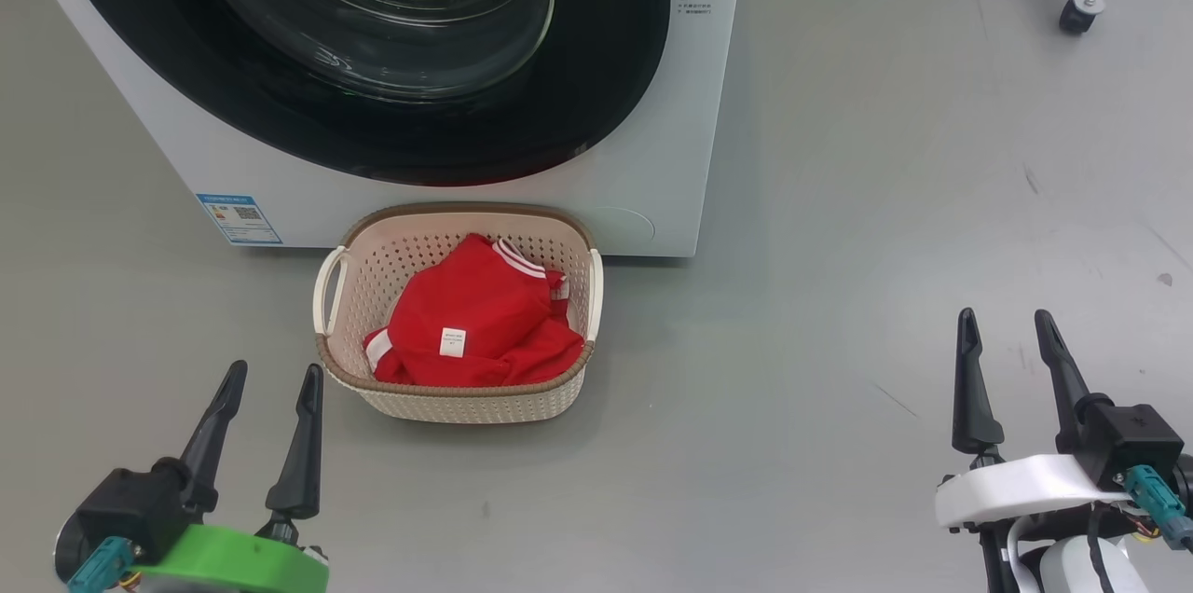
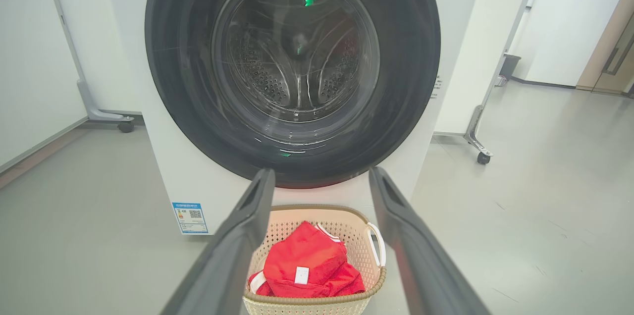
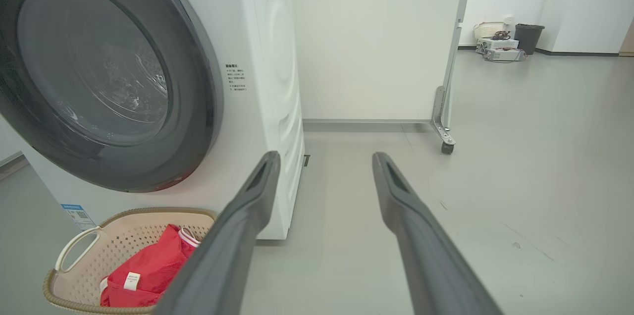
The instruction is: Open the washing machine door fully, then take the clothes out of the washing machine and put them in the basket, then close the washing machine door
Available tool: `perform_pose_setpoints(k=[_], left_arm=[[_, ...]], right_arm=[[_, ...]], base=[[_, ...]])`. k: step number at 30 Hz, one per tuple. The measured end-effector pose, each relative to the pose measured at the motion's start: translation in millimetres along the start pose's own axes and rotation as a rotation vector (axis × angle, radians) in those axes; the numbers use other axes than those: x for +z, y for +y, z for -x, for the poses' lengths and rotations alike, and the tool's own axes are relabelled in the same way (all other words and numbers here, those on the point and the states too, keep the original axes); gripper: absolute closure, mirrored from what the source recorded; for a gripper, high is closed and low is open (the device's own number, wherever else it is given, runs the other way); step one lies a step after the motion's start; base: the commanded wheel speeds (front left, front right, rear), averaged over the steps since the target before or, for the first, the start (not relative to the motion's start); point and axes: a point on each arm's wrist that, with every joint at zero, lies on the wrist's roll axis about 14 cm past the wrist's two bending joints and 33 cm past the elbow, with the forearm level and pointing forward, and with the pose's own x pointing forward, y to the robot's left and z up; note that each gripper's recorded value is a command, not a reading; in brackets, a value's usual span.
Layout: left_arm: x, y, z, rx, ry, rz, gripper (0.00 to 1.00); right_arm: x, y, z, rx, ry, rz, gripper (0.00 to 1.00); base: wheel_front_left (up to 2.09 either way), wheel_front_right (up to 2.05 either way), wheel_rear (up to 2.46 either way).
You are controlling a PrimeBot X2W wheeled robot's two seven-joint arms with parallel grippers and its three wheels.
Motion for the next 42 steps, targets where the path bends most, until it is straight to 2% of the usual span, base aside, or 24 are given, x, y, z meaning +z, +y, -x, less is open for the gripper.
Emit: perform_pose_setpoints(k=[21,29,42], left_arm=[[1.4,-14.0,-1.9,-0.047,-0.004,-0.022,0.0],[-5.8,-1.6,3.3,0.004,0.016,0.012,0.0],[-1.6,-2.6,4.6,-0.008,0.008,-0.001,0.0]], right_arm=[[12.7,-0.6,-1.0,-0.006,-0.041,0.0,0.0],[11.9,-2.8,1.1,-0.015,-0.039,-0.002,0.0],[15.8,-1.6,1.5,-0.012,-0.05,-0.004,0.0]], base=[[0.0,0.0,0.0],[0.0,0.0,0.0],[0.0,0.0,0.0]])
